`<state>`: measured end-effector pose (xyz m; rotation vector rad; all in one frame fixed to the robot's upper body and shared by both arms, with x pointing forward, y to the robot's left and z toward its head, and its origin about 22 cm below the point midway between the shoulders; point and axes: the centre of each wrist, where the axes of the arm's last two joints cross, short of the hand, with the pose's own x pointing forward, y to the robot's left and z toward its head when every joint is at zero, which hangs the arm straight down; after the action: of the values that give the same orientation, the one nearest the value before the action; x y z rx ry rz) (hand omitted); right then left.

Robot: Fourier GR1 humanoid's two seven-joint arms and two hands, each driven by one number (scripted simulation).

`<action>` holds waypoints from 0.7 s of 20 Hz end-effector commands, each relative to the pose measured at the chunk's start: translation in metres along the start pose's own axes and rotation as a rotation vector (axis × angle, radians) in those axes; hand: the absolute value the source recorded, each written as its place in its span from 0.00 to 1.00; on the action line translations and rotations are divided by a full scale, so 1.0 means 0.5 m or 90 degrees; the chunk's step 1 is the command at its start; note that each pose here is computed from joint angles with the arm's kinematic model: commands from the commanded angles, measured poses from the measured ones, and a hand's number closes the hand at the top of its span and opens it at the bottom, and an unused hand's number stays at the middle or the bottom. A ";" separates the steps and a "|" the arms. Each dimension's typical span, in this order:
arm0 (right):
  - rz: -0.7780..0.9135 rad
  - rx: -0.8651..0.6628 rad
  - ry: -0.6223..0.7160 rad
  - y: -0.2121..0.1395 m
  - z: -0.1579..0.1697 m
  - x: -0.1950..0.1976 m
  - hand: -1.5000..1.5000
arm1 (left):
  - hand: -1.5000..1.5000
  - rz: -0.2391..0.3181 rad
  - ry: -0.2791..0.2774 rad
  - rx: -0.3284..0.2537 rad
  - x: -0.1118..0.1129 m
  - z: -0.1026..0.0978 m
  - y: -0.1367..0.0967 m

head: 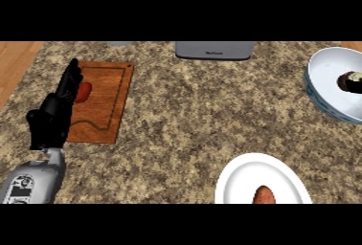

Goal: Pick the cupcake from the plate and place it in the bowl

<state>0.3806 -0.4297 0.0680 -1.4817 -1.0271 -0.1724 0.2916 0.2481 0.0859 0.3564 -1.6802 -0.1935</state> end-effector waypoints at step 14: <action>-0.277 -0.012 -0.024 -0.044 -0.038 -0.091 0.00 | 0.50 -0.004 0.018 0.006 -0.022 0.006 0.028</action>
<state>0.3601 -0.4581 0.0624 -1.3121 -1.3199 -0.3815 0.2935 0.2511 0.0850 0.3647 -1.6666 -0.1827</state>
